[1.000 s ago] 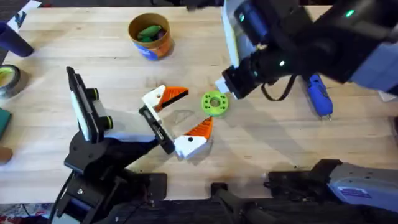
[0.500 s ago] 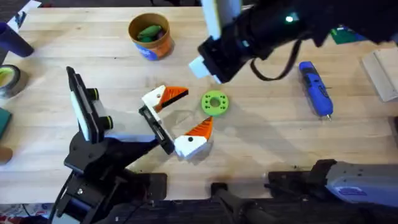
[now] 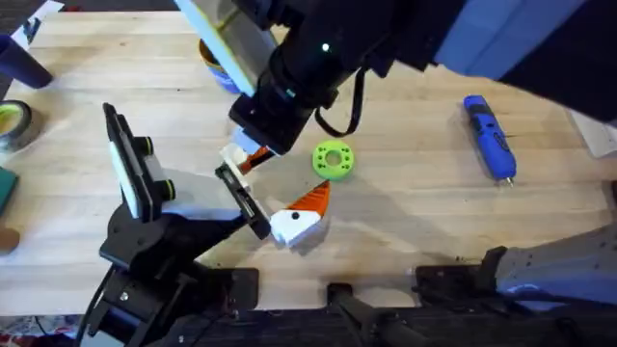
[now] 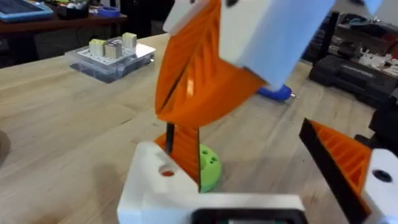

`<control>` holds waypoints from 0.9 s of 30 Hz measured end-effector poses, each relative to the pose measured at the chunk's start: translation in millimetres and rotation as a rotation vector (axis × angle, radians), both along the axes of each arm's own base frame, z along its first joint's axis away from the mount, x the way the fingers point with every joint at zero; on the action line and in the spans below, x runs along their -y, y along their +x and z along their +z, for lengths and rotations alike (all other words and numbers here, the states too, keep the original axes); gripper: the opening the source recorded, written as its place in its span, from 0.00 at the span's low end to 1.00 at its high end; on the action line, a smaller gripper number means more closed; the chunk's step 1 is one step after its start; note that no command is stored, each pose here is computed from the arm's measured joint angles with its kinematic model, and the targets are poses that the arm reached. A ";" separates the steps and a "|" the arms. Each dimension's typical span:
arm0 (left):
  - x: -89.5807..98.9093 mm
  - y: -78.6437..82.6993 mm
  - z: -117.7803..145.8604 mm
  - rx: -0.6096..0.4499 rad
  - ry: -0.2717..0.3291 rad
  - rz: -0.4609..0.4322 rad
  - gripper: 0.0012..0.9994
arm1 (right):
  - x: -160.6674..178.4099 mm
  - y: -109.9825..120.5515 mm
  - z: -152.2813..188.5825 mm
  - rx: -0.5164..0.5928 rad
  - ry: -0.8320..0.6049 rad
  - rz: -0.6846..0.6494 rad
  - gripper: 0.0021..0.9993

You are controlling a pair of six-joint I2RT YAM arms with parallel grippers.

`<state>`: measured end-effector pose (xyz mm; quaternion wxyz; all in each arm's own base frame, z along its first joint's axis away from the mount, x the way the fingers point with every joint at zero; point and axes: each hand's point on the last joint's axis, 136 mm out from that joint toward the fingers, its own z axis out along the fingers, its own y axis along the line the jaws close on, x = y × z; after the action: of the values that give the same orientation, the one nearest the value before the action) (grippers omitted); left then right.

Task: Pick up the gripper from the table and insert it into the empty holder that is missing its gripper. Then pick up a screw, insert it into the mounting hole, and use the screwdriver to tighten it. Finally, clean up the table by picking up the vegetable and placing it into the bucket.

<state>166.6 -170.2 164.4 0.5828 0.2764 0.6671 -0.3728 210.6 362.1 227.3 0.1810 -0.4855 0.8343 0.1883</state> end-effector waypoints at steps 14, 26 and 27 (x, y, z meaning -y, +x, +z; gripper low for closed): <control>0.0 0.0 0.0 0.000 0.000 0.000 0.99 | -8.4 -6.9 2.1 0.030 0.011 0.066 0.00; 0.0 0.0 0.0 0.000 0.000 0.000 0.99 | -7.5 -6.1 1.2 0.042 0.003 0.077 0.00; 0.0 0.0 0.0 0.000 0.000 0.000 0.99 | -7.5 -6.1 0.8 0.041 0.002 0.077 0.00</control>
<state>166.6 -170.2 164.4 0.5827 0.2764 0.6671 -0.3728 204.5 369.6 228.1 0.1910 -0.5210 0.8109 0.1859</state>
